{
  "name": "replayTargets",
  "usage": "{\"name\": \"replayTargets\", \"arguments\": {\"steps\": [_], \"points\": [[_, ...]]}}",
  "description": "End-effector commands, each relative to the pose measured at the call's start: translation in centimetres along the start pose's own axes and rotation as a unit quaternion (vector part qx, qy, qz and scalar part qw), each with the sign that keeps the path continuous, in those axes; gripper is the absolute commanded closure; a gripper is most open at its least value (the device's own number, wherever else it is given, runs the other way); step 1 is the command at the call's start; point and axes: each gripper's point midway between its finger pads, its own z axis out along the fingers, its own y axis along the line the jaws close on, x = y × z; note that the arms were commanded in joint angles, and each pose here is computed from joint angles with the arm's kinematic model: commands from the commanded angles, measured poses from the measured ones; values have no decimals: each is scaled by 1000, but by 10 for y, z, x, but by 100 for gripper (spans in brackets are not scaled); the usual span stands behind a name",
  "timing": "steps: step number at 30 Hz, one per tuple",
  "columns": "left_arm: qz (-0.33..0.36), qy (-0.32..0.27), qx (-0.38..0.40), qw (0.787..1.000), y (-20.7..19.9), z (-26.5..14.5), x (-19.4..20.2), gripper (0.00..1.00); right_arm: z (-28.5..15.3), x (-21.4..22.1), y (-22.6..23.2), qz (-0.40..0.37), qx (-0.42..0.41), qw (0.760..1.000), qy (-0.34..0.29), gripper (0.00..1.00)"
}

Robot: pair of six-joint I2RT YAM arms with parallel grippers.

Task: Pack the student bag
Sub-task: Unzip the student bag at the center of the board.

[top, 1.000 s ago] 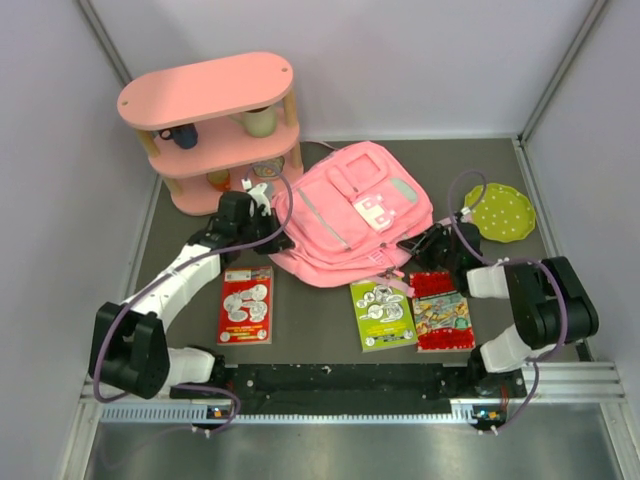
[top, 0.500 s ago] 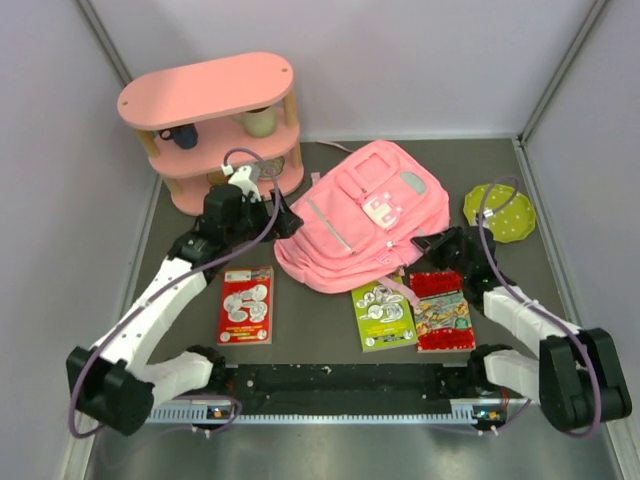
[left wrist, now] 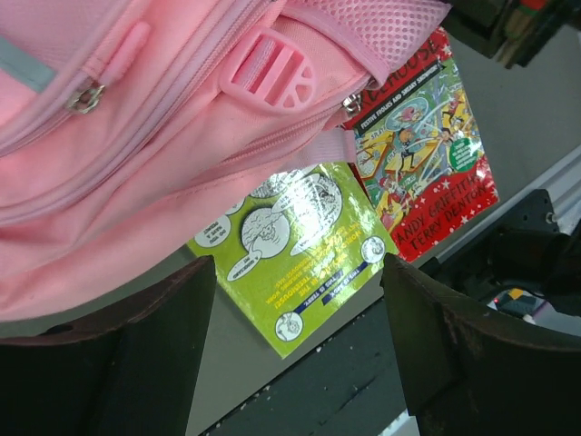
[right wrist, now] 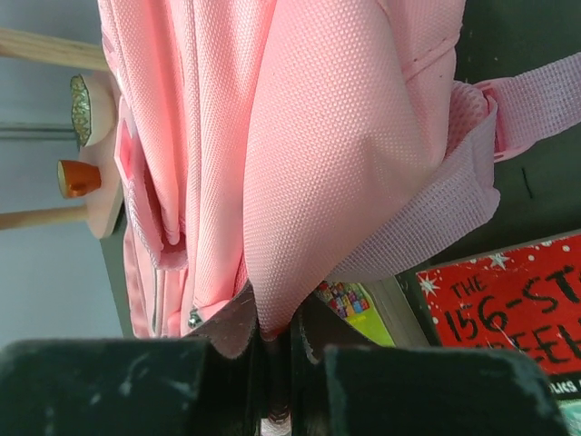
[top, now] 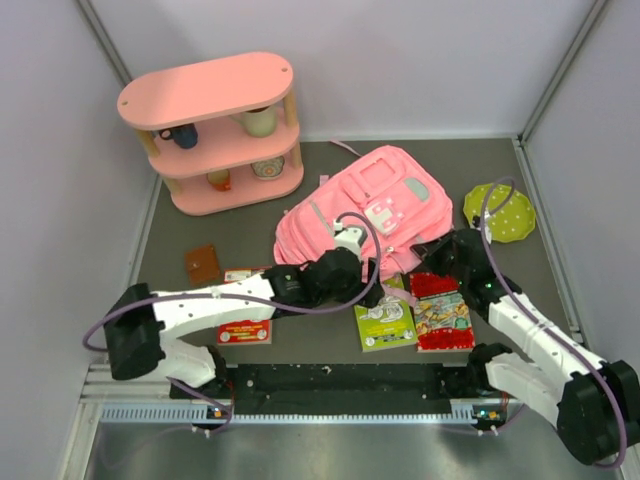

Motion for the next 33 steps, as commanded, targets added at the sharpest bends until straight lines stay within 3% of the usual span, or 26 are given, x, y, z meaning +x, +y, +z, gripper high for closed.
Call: {"name": "replayTargets", "arguments": {"steps": [1,6,9,14,22,33], "points": [[-32,-62,37,997,-33,22,-14,23,-17,-5,28,-27,-49,998,-8,100],[-28,-51,23,998,-40,47,14,25,-28,0,27,-61,-41,997,13,100],[-37,-59,62,996,-57,57,16,27,-31,2,26,-64,-43,997,16,100],[-39,-59,42,997,-58,78,20,27,-40,9,29,-66,-54,996,35,100],[-56,-111,-10,992,-43,98,6,36,-48,13,33,-54,-68,995,43,100],[-62,-207,-8,976,-49,99,-32,45,-54,17,38,-53,-80,994,57,100]]}}
